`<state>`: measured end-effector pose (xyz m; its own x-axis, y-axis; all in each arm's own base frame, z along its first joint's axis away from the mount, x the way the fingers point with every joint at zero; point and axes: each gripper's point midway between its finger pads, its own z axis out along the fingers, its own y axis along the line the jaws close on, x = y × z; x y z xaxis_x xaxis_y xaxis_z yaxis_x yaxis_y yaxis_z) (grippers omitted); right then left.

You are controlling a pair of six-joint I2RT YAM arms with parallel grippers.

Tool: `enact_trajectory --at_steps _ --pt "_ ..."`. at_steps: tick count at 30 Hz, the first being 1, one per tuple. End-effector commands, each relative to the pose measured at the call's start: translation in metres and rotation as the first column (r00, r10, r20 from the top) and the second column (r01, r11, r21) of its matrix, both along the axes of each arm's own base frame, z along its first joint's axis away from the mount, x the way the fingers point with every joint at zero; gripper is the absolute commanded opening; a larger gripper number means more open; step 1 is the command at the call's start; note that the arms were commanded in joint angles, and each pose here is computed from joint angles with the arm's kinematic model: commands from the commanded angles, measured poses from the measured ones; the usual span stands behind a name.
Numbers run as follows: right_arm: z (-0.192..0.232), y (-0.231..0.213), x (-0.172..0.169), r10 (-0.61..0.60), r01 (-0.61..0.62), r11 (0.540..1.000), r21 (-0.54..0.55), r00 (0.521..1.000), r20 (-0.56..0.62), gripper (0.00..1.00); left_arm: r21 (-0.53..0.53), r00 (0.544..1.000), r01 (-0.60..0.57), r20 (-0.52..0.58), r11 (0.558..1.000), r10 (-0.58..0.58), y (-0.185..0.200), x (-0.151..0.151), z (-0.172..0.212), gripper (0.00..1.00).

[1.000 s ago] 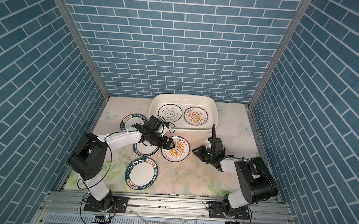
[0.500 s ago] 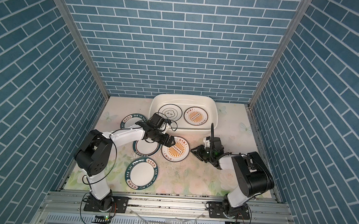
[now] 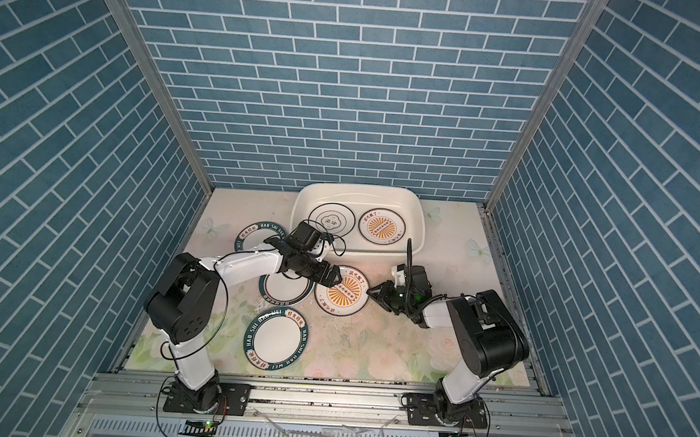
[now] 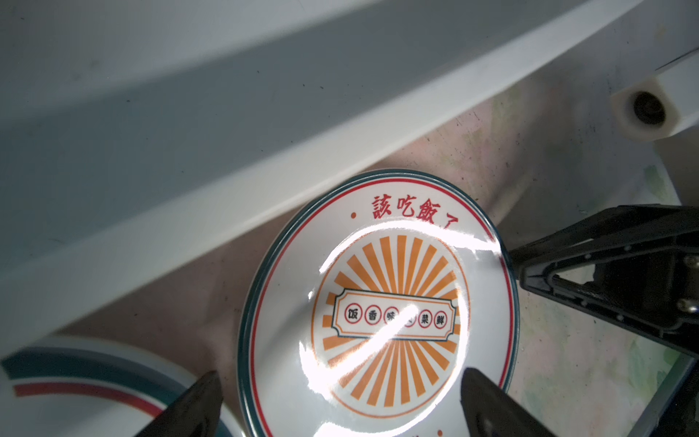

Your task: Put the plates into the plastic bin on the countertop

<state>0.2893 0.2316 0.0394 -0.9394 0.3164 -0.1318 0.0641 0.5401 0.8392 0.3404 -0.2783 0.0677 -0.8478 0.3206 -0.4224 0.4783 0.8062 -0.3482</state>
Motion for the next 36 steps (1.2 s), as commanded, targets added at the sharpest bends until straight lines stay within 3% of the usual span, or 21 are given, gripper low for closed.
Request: enact_trajectory --at_steps 1,13,28,36 --pt "0.001 0.006 0.002 0.010 -0.010 1.000 0.010 1.000 -0.012 0.27 0.014 0.999 0.013 -0.049 1.000 -0.012 -0.001 -0.008 -0.014 1.00" --pt "-0.009 0.005 -0.006 0.059 -0.062 0.993 -0.097 0.998 -0.034 0.25 -0.004 0.995 0.011 -0.103 1.000 -0.012 -0.006 -0.012 -0.024 0.99" --pt "-0.001 0.002 -0.010 0.042 -0.042 0.996 -0.079 0.999 0.002 0.14 -0.100 0.985 0.029 -0.166 0.995 -0.045 -0.022 -0.021 -0.018 1.00" --pt "-0.003 0.002 -0.016 0.048 -0.048 0.997 -0.059 0.999 -0.002 0.15 -0.145 0.982 0.048 -0.172 0.988 -0.073 -0.029 -0.026 -0.011 1.00"
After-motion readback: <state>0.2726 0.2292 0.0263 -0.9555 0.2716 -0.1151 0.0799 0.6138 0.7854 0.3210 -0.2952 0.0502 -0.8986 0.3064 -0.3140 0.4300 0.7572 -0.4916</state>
